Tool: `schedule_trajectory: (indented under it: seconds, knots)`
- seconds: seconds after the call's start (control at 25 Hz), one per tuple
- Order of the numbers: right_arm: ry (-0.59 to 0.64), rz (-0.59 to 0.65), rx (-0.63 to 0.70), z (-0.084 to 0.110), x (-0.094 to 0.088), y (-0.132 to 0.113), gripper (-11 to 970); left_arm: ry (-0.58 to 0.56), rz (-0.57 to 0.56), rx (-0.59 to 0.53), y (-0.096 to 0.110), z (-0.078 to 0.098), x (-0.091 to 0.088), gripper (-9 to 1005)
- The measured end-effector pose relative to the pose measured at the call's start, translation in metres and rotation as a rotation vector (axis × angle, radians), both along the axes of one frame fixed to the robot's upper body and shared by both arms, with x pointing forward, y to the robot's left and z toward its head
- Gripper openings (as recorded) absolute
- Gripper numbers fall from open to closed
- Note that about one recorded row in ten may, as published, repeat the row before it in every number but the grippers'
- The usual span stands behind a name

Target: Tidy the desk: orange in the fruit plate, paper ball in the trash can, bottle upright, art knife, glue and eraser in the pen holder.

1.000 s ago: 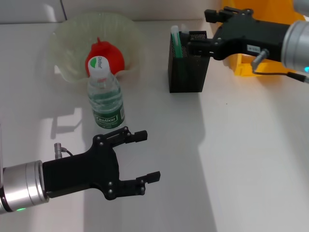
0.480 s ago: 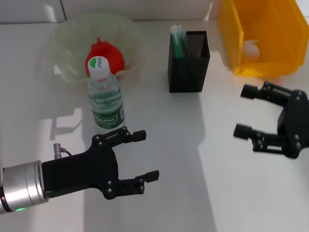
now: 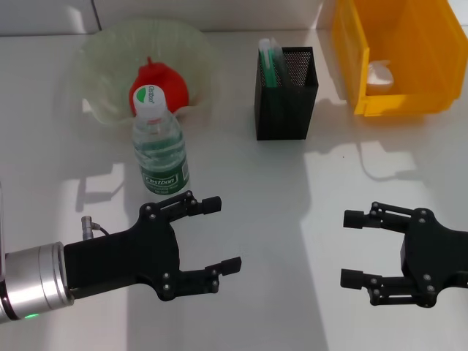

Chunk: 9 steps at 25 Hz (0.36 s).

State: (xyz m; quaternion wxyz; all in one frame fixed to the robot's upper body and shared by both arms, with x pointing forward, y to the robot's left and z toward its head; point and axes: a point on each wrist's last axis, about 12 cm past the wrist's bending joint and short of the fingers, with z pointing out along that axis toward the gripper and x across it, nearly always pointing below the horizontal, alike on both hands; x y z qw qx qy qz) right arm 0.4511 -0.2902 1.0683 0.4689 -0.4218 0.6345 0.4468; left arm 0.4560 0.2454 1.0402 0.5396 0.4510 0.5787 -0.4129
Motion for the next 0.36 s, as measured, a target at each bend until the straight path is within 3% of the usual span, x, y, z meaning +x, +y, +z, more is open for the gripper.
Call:
schedule_trajectory:
  seconds: [0.36]
  knots:
    - [0.001,0.017,0.001,0.0011,0.0047,0.0053,820,0.006,0.004,-0.004,0.0009,-0.0002,-0.001,829]
